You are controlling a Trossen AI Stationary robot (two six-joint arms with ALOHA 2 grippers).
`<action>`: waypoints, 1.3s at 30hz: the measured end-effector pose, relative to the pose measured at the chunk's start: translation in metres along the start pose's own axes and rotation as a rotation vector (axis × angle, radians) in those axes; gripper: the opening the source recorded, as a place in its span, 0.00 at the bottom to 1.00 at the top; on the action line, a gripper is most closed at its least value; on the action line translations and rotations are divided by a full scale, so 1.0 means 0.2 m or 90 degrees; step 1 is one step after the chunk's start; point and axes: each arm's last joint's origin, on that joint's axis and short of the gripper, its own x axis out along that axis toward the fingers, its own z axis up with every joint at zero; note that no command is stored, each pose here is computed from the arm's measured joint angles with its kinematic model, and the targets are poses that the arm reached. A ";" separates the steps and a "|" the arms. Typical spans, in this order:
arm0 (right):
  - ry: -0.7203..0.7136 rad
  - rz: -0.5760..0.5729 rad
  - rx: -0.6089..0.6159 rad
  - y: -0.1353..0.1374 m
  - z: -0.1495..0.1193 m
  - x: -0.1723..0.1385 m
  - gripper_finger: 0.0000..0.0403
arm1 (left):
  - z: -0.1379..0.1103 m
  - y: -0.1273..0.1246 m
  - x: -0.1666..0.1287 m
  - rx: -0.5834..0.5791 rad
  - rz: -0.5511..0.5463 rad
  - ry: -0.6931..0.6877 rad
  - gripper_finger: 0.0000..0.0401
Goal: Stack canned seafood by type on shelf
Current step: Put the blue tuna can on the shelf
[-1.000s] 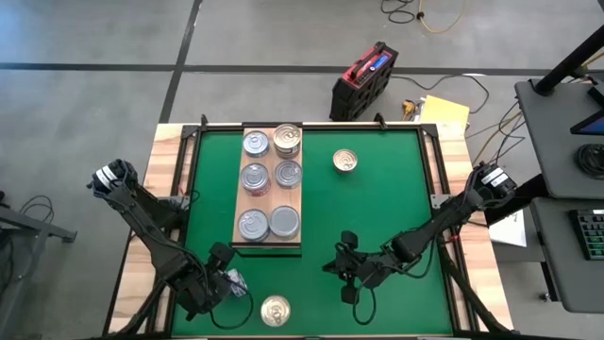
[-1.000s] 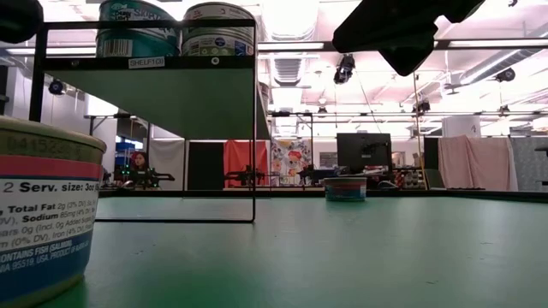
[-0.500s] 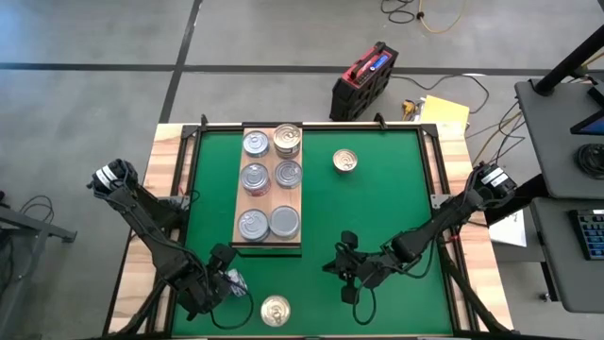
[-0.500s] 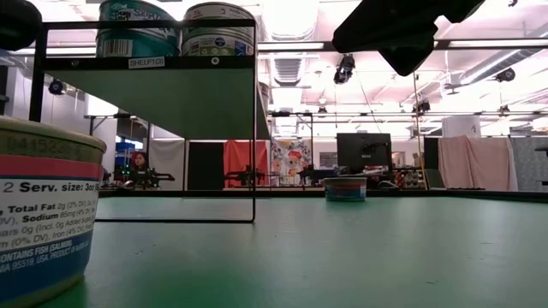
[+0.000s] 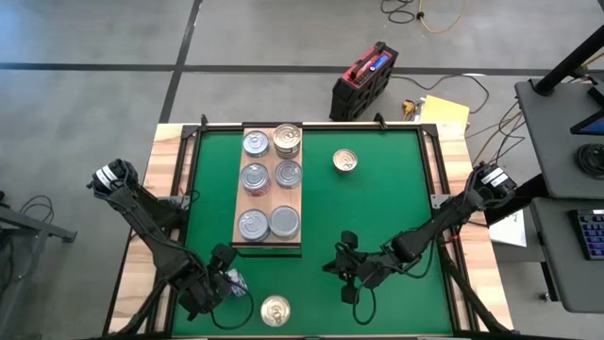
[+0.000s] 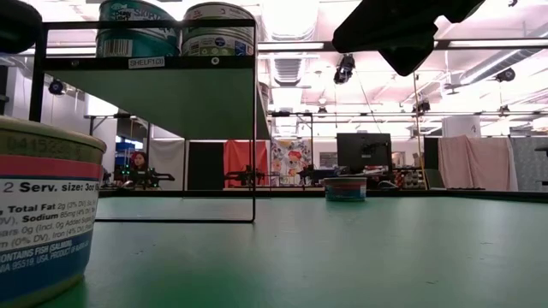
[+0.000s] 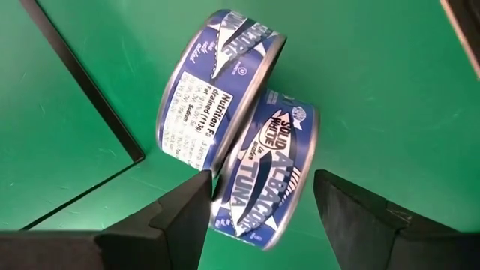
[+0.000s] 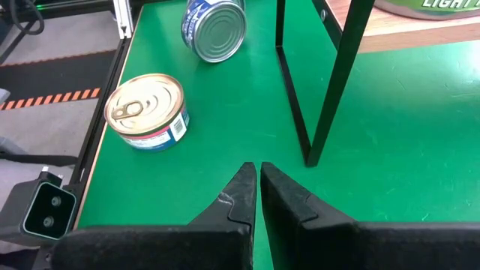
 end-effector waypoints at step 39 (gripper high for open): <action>0.001 -0.001 -0.014 0.00 0.00 0.00 0.03 | 0.04 0.00 -0.12 -0.092 -0.013 -0.001 0.32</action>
